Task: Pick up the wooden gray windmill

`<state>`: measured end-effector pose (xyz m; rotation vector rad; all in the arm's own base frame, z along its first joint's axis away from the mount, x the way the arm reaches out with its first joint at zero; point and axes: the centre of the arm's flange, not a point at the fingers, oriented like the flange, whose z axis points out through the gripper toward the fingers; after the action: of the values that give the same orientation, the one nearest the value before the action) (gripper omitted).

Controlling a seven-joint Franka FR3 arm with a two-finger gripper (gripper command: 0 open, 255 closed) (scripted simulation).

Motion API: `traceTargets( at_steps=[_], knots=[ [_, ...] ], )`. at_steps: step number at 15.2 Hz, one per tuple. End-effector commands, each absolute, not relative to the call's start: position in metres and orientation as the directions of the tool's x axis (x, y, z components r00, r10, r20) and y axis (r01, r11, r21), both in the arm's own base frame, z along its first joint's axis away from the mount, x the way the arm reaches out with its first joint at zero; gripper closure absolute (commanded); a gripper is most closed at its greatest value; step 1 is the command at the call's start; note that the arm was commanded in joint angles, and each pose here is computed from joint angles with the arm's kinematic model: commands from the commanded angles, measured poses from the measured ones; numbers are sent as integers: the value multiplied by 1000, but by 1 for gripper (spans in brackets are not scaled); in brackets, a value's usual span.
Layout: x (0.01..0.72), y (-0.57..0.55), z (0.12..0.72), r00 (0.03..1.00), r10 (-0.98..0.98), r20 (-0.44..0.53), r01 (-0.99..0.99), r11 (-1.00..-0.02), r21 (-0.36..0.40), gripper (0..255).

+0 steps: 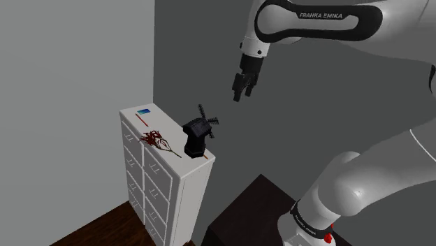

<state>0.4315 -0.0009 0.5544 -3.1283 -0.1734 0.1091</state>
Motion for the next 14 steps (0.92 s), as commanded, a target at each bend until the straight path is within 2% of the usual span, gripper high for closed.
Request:
traceTargets(
  at_steps=[1,14],
  knots=[
    [457,-4,535,989,108,-98,109,-994,2,0],
    [595,-45,410,956,80,-282,107,-991,82,0]
  ],
)
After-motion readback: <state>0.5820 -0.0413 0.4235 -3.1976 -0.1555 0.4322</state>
